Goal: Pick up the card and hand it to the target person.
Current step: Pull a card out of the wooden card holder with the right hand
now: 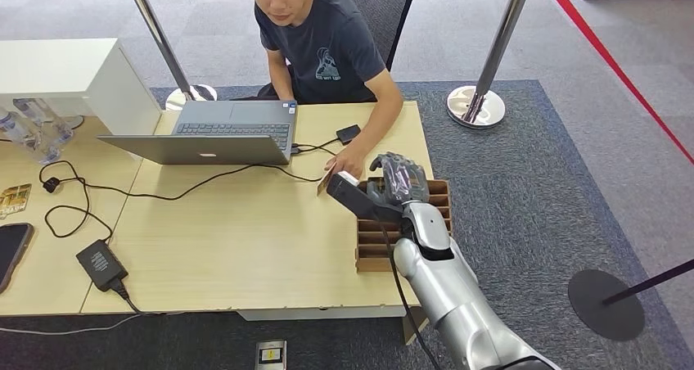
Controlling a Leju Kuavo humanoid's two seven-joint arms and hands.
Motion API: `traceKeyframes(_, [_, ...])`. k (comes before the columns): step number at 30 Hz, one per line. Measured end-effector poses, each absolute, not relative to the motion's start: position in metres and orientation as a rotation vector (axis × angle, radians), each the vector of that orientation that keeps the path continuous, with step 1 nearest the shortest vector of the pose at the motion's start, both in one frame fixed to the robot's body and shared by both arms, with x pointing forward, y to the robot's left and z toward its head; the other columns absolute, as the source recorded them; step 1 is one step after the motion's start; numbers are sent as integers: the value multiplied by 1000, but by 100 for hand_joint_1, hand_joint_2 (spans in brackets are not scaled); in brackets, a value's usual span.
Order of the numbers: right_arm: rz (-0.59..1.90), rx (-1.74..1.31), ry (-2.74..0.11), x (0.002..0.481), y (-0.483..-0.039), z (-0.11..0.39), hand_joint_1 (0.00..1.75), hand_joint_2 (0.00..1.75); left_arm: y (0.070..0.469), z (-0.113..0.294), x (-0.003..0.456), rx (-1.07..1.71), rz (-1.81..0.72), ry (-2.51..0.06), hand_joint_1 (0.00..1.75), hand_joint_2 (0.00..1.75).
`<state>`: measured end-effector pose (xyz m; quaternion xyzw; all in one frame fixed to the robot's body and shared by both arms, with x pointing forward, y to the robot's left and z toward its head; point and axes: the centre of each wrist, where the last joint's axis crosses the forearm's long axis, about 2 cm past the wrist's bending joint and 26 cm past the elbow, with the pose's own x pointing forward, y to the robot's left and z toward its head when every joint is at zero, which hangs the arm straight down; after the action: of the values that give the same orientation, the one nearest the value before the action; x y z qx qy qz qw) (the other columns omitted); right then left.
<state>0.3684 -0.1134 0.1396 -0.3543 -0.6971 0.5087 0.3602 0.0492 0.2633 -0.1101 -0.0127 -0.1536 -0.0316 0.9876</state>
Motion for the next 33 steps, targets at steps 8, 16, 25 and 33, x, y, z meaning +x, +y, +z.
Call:
traceKeyframes(8, [1315, -914, -1779, 368, -116, 134, 93, 175, 263, -110, 49, -25, -61, -306, 0, 0])
traceKeyframes(16, [1318, -914, -1768, 368, -119, 129, 97, 175, 263, -110, 49, -25, -64, -306, 0, 0])
traceKeyframes(25, [1327, -918, -1767, 368, -121, 127, 103, 175, 264, -110, 49, -25, -62, -305, 0, 0])
traceKeyframes(33, [1326, -923, -1766, 368, -121, 127, 101, 175, 264, -110, 49, -26, -69, -305, 0, 0])
